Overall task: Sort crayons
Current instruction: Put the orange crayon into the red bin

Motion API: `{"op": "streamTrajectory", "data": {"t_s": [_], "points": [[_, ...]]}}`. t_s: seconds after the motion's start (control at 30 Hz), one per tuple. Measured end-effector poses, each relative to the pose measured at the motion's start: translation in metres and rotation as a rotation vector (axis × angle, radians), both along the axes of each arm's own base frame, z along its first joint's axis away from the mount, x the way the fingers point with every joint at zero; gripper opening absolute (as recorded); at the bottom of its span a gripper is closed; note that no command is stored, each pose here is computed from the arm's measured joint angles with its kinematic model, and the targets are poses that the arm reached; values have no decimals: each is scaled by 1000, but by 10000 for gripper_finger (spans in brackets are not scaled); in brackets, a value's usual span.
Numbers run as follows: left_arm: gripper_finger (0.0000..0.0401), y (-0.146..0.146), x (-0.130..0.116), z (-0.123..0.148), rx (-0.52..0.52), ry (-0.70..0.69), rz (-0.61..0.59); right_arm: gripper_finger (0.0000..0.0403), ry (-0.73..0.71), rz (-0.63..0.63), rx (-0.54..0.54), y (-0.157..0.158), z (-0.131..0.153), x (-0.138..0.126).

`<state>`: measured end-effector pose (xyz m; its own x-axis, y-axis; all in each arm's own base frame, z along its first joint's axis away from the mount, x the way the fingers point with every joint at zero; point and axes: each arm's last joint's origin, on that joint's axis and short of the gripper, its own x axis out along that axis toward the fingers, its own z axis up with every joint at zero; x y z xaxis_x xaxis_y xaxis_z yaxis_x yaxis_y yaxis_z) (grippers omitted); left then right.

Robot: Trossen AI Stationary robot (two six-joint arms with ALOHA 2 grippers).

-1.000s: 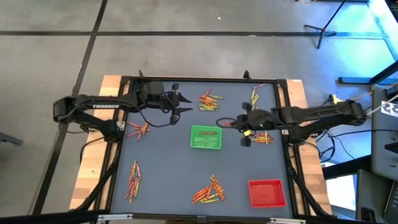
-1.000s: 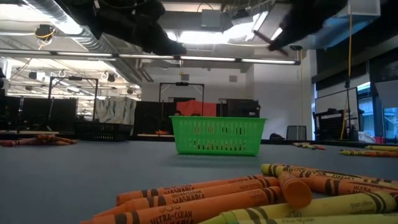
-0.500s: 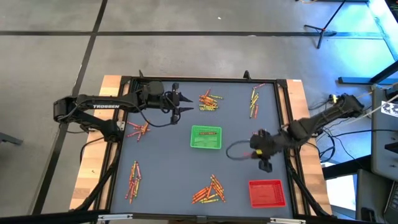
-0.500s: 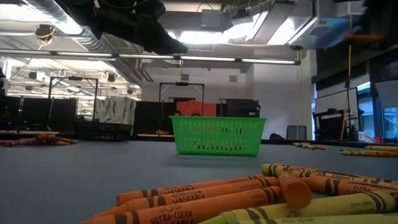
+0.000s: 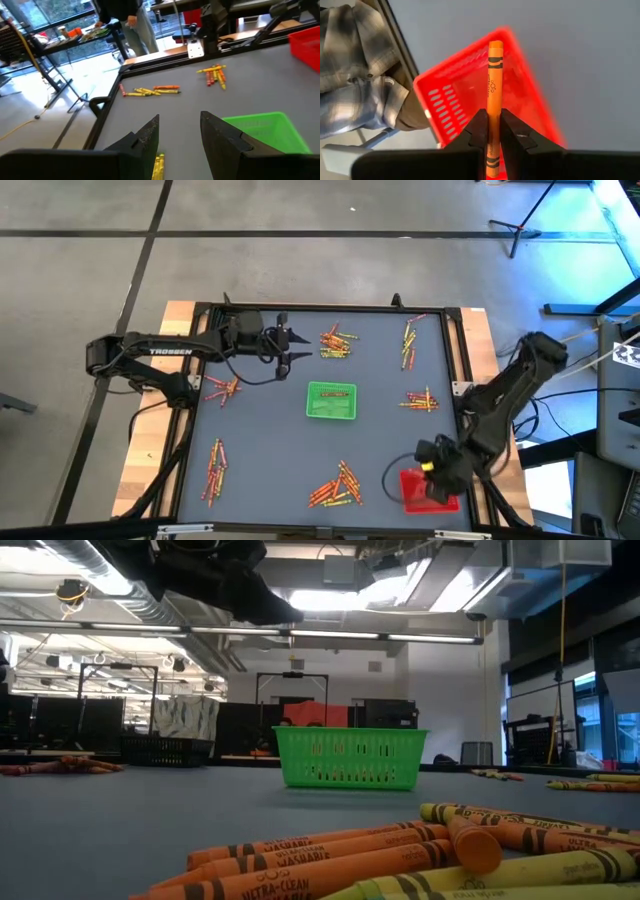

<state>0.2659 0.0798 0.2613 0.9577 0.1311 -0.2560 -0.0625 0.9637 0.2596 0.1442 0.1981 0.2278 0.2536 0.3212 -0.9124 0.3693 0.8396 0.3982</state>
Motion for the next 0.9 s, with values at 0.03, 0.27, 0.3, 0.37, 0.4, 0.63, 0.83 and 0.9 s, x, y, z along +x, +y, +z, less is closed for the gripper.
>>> {"op": "streamTrajectory", "data": {"t_s": [0.03,0.27,0.3,0.37,0.4,0.63,0.83,0.9], "points": [[128,-2,1,0,-2,0,-7,30,10,-10,5,5,-4,-1],[128,-17,5,0,-23,-2,-49,31,72,-79,-40,29,-30,-7],[128,-19,5,0,-21,-1,-47,31,89,-98,-53,29,-34,-7],[128,-22,6,0,-16,0,-41,36,116,-117,-56,30,-37,-7],[128,-24,6,0,-13,1,-36,42,122,-118,-51,30,-37,-6],[128,-27,6,-2,-10,21,-25,120,105,-137,7,20,-23,2],[128,-27,6,-2,-9,22,-23,163,50,-88,63,2,-4,10],[128,-27,6,-2,-9,22,-23,165,-21,-88,31,-10,4,15]]}}
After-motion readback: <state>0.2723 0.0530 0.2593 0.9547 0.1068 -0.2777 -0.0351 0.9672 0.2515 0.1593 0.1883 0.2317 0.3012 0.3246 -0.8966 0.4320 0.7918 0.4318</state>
